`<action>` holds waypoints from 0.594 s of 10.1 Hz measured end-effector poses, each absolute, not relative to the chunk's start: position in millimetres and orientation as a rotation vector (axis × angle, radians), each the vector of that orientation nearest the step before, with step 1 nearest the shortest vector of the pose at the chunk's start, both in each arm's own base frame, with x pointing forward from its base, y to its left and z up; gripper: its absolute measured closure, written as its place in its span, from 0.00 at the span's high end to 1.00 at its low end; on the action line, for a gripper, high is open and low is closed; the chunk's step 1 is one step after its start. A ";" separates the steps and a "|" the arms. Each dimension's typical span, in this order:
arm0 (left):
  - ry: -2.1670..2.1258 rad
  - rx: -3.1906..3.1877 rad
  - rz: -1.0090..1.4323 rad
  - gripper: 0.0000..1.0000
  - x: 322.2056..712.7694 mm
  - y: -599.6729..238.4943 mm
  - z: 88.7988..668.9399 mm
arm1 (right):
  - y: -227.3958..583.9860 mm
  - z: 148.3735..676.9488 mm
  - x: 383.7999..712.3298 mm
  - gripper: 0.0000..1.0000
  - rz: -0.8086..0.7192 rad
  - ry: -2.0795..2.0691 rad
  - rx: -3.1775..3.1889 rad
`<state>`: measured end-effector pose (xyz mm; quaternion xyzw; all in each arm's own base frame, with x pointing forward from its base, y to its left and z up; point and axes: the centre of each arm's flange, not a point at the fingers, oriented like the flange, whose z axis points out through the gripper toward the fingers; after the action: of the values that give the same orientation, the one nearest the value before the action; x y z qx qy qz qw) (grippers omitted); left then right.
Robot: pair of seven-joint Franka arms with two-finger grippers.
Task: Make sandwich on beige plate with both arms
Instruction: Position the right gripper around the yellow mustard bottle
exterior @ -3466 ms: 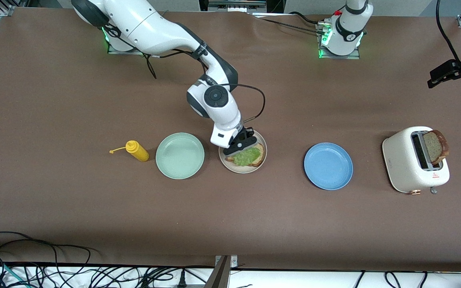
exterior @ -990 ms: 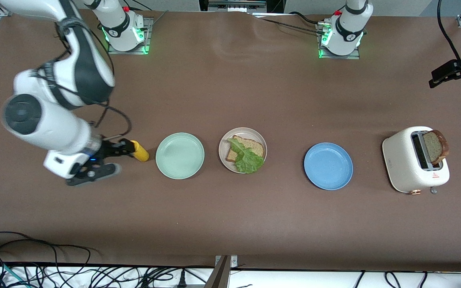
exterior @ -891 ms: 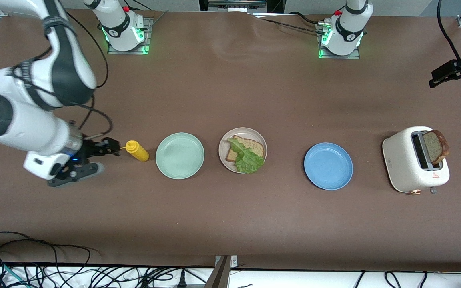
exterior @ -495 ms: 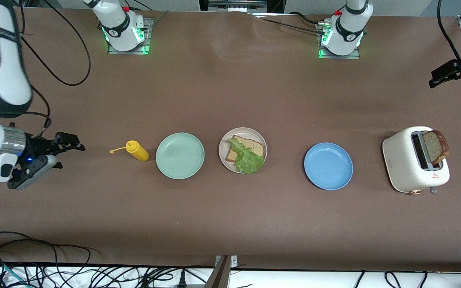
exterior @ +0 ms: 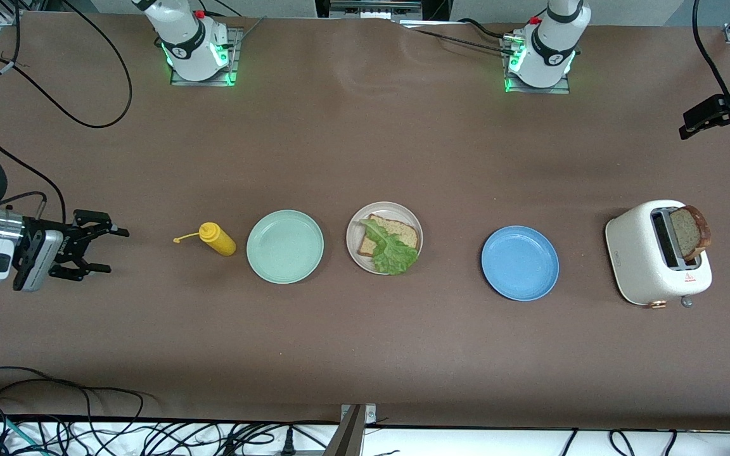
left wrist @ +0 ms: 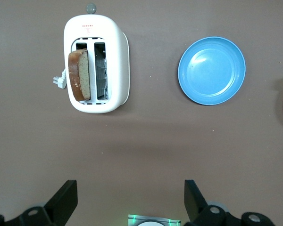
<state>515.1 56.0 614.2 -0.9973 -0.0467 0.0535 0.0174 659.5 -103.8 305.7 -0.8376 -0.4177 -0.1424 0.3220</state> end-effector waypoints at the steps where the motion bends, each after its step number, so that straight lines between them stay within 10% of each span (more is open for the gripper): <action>1: -0.156 -3.099 0.167 1.00 514.8 59.8 614.0 | -110.7 278.2 652.9 1.00 -0.449 -1.102 -2.112; 6: -0.165 -3.099 0.171 1.00 514.6 62.5 613.2 | -95.5 195.6 627.5 1.00 -0.688 -1.180 -1.845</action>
<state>514.6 62.5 613.2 -0.9969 -0.0530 0.0552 0.0170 627.5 -95.5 195.6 -0.7329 -0.4687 -0.2732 0.4106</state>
